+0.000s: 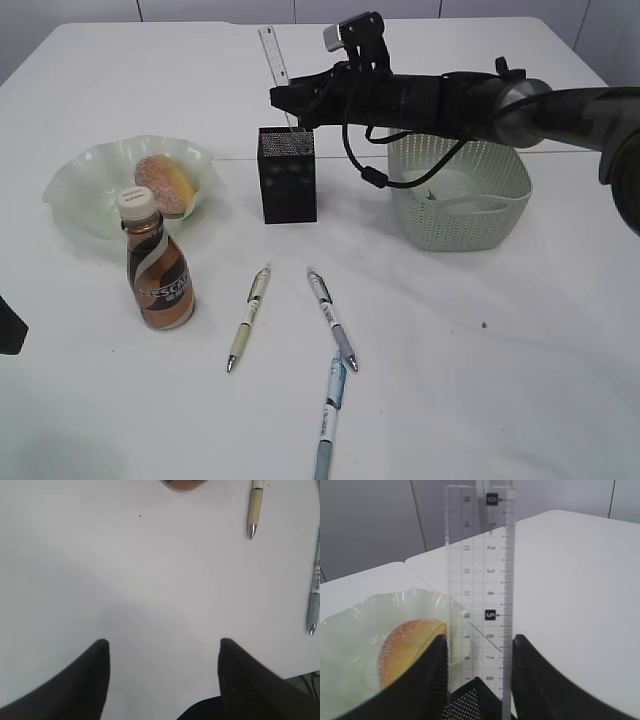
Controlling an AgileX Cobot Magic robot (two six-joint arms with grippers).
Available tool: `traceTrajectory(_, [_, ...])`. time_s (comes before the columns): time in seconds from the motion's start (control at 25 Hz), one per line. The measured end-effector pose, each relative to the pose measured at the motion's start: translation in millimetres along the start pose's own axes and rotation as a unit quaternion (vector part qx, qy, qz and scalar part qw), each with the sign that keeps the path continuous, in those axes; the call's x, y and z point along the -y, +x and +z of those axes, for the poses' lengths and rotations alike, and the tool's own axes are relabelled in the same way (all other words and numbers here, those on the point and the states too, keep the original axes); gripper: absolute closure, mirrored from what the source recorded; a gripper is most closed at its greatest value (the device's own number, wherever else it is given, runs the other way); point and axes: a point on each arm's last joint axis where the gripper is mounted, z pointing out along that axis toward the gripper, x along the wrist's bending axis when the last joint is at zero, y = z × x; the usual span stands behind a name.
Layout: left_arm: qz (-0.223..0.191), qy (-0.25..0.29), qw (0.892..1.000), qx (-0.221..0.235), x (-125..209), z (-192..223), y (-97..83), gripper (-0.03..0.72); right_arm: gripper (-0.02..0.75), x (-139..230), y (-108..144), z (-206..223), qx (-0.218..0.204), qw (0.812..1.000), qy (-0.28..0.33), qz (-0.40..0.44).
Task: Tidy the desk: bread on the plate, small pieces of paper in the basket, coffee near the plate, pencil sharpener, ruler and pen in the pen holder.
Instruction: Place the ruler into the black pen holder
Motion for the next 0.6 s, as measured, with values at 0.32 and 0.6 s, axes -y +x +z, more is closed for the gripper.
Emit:
traceTrajectory(0.32, [0.0, 0.0, 1.0, 0.0, 0.0, 0.0, 0.0, 0.192, 0.44, -1.0, 2.5, 0.0, -0.014, 1.0, -0.006, 0.0])
traceTrajectory(0.6, [0.0, 0.0, 1.0, 0.0, 0.0, 0.0, 0.0, 0.192, 0.414, -1.1, 2.7, 0.0, -0.015, 1.0, -0.006, 0.0])
